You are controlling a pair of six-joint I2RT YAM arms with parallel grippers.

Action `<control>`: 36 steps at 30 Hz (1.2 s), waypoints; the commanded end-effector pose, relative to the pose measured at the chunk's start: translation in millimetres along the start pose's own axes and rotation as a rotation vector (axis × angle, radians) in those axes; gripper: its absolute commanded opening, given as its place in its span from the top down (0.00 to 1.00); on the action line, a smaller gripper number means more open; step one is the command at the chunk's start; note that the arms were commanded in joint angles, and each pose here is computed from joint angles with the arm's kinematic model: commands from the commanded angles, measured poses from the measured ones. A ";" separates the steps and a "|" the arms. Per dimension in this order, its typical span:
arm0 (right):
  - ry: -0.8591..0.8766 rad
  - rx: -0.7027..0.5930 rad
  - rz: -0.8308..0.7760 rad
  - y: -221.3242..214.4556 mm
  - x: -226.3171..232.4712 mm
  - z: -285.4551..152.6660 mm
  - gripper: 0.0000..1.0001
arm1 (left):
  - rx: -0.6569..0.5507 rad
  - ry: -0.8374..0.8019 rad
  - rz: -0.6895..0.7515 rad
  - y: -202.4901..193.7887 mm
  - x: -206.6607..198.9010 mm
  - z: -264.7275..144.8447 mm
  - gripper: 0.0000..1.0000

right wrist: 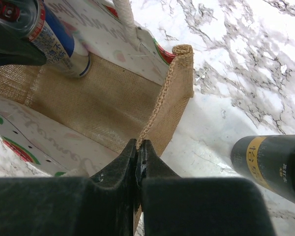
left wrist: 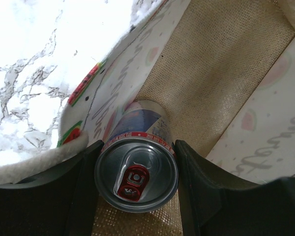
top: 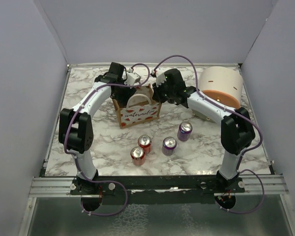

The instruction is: Place the beverage into the canvas bag

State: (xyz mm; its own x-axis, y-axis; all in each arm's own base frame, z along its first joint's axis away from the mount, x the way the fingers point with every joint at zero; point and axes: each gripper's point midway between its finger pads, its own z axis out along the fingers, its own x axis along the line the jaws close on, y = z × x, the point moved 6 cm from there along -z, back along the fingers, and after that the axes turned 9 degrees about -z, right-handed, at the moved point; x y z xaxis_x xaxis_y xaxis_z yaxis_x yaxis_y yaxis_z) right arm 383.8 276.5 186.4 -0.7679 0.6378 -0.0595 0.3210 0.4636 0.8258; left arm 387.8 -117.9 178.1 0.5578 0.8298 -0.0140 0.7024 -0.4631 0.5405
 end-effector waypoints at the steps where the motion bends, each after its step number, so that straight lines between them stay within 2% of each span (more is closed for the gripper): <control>1: 0.008 -0.039 -0.016 7.0 3.4 -11.1 0.99 | 0.003 -0.005 -0.046 -0.3 0.0 1.3 1.00; 3: 0.018 -0.040 -0.017 5.4 4.8 -10.7 0.98 | 0.017 -0.008 -0.066 -4.0 -0.5 6.1 1.00; 12: 0.082 -0.051 -0.016 2.2 13.2 -9.1 0.93 | 0.040 -0.025 -0.098 -11.1 -3.2 17.4 0.84; 17: 0.105 -0.043 -0.010 3.5 14.5 -4.5 0.90 | 0.051 -0.051 -0.098 -14.0 -6.1 18.9 0.80; 26: 0.131 -0.023 0.002 10.3 13.4 6.6 0.77 | 0.071 -0.050 -0.093 -16.3 -6.2 15.8 0.73; 36: 0.126 -0.004 0.003 14.2 9.1 15.0 0.70 | 0.027 -0.070 -0.088 -6.4 -9.3 6.1 0.51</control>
State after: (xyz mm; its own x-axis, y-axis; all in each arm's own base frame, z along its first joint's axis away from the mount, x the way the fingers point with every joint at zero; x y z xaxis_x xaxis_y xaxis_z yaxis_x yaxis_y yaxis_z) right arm 387.5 294.1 186.2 -0.8234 0.5674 0.0054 0.3190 0.4550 0.8314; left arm 386.5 -121.7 171.2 0.5151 0.8540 -0.0734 0.7459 -0.4044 0.5292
